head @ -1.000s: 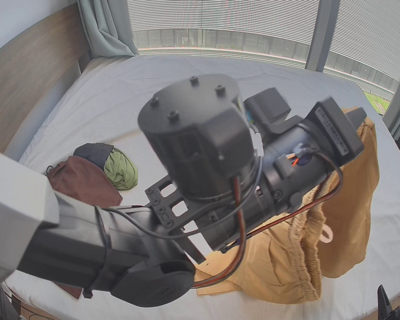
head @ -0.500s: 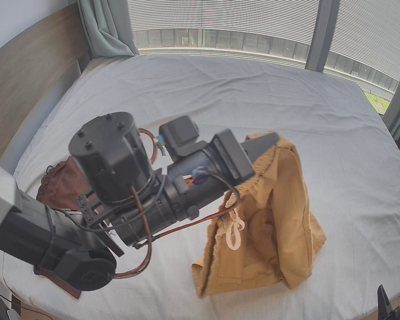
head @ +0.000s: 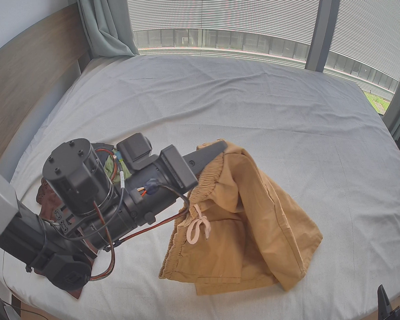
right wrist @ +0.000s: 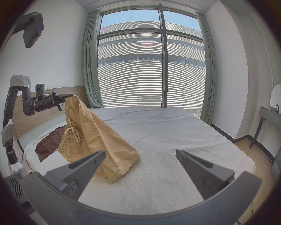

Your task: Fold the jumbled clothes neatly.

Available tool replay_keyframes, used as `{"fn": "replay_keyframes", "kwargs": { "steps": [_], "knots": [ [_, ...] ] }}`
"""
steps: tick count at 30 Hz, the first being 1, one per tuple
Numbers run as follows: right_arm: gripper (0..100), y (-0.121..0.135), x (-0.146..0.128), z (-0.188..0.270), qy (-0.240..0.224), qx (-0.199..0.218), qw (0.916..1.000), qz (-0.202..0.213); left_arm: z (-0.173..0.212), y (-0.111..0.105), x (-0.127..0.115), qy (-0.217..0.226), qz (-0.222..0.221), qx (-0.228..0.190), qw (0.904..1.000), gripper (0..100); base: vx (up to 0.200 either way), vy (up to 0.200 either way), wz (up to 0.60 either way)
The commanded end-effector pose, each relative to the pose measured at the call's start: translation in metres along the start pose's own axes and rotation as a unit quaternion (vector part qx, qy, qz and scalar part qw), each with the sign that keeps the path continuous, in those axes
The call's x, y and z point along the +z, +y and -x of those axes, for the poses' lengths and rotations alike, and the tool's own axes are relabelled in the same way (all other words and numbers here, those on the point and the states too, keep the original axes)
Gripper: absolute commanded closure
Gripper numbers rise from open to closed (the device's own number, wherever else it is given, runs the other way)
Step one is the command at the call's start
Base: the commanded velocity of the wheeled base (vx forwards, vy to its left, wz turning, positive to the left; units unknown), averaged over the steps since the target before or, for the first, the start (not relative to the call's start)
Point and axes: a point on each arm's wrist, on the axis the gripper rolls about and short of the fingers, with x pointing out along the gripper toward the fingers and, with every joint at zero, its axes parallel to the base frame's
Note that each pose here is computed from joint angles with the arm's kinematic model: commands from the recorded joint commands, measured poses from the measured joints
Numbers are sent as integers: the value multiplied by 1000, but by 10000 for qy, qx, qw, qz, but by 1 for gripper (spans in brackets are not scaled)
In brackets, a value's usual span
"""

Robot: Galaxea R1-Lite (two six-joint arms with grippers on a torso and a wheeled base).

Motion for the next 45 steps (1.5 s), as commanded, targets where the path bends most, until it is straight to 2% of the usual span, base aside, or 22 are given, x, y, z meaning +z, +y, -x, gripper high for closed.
{"fn": "replay_keyframes", "kwargs": {
  "steps": [1, 6, 15, 18, 24, 30, 36, 41, 45],
  "knots": [
    [0, 0, -5, 0, 7, 3, 10000, 2, 12, 13, 3, -91, -33, 187, 9998, 100, 0, 0, 0],
    [0, 0, -5, 0, 7, 3, 10000, 2, 22, 21, 8, -249, -91, 263, 9993, 100, 0, 0, 0],
    [0, 0, -5, 0, 7, 3, 10000, 2, 44, 44, 22, -459, -179, 781, 9957, 100, 0, 0, 0],
    [0, 0, -5, 0, 7, 3, 10000, 2, 54, 52, 21, -336, -237, 957, 9946, 100, 0, 0, 0],
    [0, 0, -5, 0, 7, 3, 10000, 2, 70, 69, 26, -190, -650, 1260, 9897, 100, 0, 0, 0],
    [0, 0, -5, 0, 7, 3, 10000, 2, 86, 83, 29, -131, -950, 1669, 9813, 100, 0, 0, 0],
    [0, 0, -5, 0, 7, 3, 10000, 10, 103, 94, 38, -60, -1065, 1823, 9774, 100, 0, 0, 0],
    [0, 0, -5, 0, 6, 19, 10000, 10, 116, 98, 39, 252, -1064, 1712, 9791, 100, 0, 0, 0],
    [0, 0, -5, 0, 6, 26, 10000, -6, 124, 106, 47, 186, -1300, 1885, 9732, 100, 0, 0, 0]
  ]
}}
